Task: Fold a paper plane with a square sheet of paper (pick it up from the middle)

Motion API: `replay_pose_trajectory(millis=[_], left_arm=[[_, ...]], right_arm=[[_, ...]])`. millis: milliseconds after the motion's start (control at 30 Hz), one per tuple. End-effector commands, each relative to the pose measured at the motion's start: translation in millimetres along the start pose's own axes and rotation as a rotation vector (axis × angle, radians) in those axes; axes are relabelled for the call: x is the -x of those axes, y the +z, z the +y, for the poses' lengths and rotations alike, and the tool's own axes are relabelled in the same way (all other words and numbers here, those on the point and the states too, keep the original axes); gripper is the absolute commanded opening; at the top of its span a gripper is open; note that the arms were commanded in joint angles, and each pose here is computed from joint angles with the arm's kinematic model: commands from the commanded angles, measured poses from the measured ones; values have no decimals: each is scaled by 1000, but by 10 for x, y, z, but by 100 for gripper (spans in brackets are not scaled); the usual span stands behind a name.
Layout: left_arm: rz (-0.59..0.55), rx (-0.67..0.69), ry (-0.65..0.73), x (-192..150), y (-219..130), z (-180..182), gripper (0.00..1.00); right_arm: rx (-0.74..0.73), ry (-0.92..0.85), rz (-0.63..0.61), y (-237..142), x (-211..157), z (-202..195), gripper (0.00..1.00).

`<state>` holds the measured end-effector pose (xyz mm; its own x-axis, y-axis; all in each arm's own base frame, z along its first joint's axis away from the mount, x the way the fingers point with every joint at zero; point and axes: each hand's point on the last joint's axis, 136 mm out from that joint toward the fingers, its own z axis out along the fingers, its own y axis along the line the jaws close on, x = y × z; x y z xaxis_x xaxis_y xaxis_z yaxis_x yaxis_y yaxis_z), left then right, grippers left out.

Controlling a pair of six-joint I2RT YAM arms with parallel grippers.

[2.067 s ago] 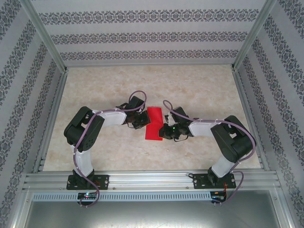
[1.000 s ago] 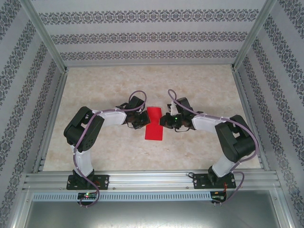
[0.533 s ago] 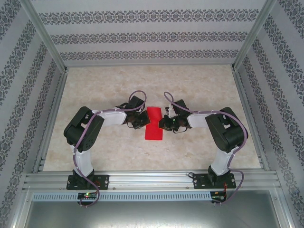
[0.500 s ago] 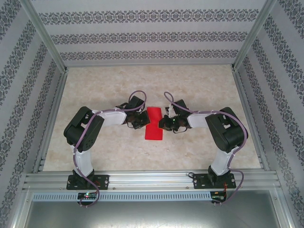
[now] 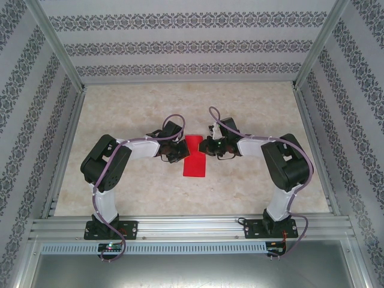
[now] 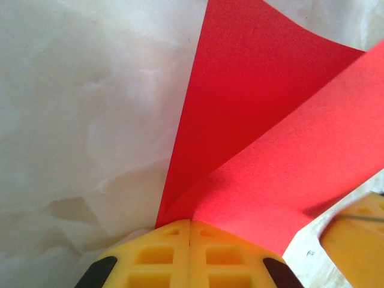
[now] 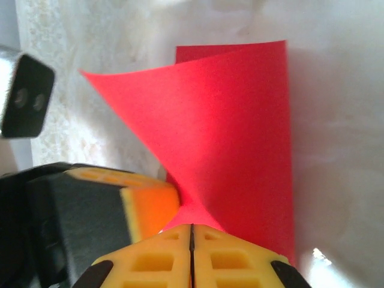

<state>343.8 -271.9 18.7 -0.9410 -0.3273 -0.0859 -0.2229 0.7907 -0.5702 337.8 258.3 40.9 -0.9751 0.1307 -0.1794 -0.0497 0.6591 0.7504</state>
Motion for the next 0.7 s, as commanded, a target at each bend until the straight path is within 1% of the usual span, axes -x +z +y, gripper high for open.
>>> replay_pose_trajectory(millis=[0, 133, 200, 267, 467, 533, 667], left_arm=[[39, 138, -21, -143, 13, 361, 0], [39, 140, -19, -142, 7, 361, 0], [41, 141, -17, -144, 4, 361, 0], [41, 142, -16, -143, 2, 361, 0], [40, 147, -13, -146, -10, 368, 0], [42, 148, -12, -150, -8, 368, 0], [42, 151, -10, -154, -12, 376, 0]], right_arm=[[-21, 13, 35, 83, -43, -179, 8], [-67, 50, 58, 154, -137, -367, 8], [-69, 52, 61, 149, -153, -361, 8], [-59, 42, 57, 110, -131, -283, 8], [-7, -19, 9, -101, 142, 113, 9], [-8, -28, 7, -103, 191, 148, 9], [-33, -15, 18, -23, 214, 44, 9]])
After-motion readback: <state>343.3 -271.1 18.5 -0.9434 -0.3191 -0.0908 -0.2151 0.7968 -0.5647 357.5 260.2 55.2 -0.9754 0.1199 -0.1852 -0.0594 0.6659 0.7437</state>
